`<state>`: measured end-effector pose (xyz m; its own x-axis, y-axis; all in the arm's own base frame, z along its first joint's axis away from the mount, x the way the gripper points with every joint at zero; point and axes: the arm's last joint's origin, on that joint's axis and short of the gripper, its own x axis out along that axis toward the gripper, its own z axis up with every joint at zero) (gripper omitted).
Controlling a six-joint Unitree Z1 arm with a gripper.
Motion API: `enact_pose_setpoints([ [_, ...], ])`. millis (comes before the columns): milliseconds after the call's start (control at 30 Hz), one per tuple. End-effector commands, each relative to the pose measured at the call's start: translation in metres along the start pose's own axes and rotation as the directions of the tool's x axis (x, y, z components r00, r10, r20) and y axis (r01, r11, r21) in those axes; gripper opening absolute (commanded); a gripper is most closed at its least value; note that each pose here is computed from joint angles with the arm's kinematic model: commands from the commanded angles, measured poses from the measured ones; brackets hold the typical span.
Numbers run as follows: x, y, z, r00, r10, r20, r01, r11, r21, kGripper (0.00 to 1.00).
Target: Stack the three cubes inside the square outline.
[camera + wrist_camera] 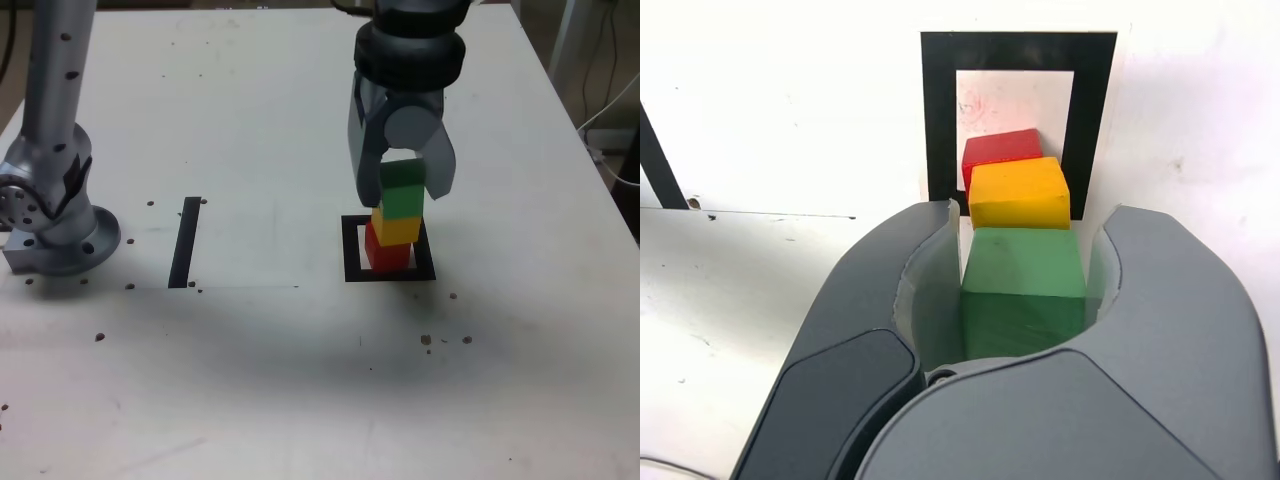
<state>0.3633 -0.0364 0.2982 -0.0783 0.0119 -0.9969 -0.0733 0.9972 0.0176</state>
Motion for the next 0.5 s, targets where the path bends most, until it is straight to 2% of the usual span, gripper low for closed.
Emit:
enact_pose_setpoints([
  [0,0.0010,0.0009,0.0020,1.0000,-0.005,0.000,0.005,1.000,0.004,0.51],
  [133,0.0010,0.0032,0.0018,1.0000,0.004,0.005,-0.004,1.000,0.007,0.83],
  [233,0.0009,0.0059,-0.0002,0.9999,0.016,0.004,-0.016,1.000,0.006,0.98],
  [467,0.0048,0.0075,-0.0034,0.9996,0.023,-0.014,-0.023,1.000,0.006,1.00],
])
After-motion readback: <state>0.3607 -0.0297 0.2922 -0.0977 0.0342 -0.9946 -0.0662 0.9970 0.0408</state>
